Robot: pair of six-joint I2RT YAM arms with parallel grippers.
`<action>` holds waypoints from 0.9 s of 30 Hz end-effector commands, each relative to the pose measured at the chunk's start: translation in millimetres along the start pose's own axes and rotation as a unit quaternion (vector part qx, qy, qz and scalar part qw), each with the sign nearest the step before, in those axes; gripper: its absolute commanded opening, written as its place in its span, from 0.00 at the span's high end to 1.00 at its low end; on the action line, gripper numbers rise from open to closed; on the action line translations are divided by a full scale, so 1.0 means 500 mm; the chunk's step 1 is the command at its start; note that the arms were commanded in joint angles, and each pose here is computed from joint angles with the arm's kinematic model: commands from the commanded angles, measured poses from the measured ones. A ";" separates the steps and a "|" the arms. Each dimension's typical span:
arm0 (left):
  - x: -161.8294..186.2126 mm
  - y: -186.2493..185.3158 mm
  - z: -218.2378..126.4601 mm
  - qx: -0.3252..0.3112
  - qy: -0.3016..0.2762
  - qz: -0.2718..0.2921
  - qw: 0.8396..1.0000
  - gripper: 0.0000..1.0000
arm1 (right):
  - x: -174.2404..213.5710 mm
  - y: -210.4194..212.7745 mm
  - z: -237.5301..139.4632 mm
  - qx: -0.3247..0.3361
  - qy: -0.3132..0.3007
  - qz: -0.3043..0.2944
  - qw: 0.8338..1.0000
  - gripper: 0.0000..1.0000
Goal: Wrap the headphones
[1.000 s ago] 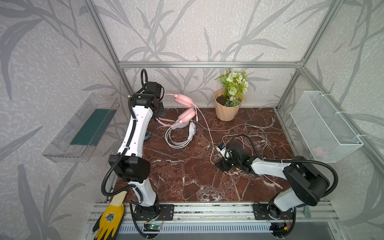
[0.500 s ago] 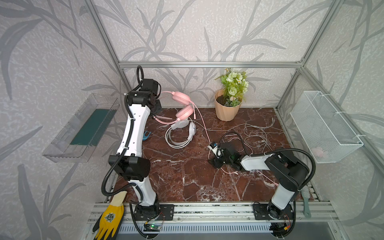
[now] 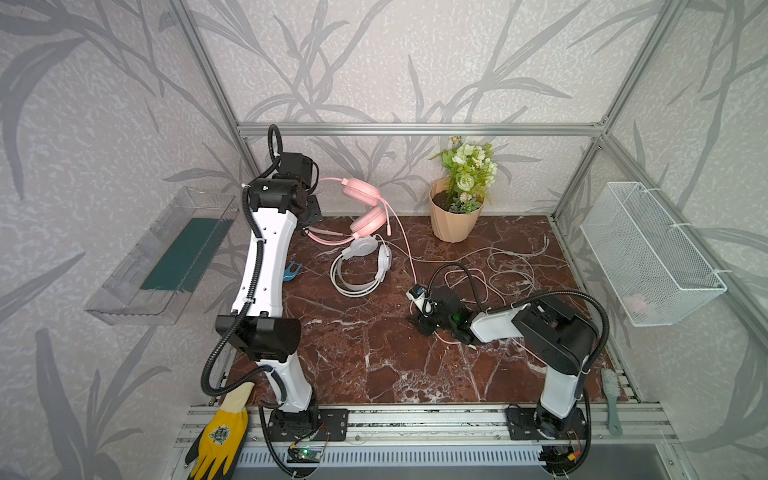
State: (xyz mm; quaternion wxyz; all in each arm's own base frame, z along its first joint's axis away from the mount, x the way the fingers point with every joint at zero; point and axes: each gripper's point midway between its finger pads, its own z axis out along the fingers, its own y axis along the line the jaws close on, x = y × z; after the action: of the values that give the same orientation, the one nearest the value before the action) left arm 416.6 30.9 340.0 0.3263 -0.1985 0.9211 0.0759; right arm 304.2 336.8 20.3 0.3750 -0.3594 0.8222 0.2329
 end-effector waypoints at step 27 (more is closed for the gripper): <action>0.018 -0.057 0.044 0.076 0.001 -0.109 0.991 1.00 | 0.010 0.167 -0.160 -0.139 0.083 -0.195 0.967 1.00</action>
State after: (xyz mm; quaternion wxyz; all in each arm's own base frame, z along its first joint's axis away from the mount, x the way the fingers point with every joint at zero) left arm 429.9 16.5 279.3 0.2783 -0.2364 0.9307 0.0227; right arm 229.3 336.4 65.5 0.3333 -0.5228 0.7514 0.2259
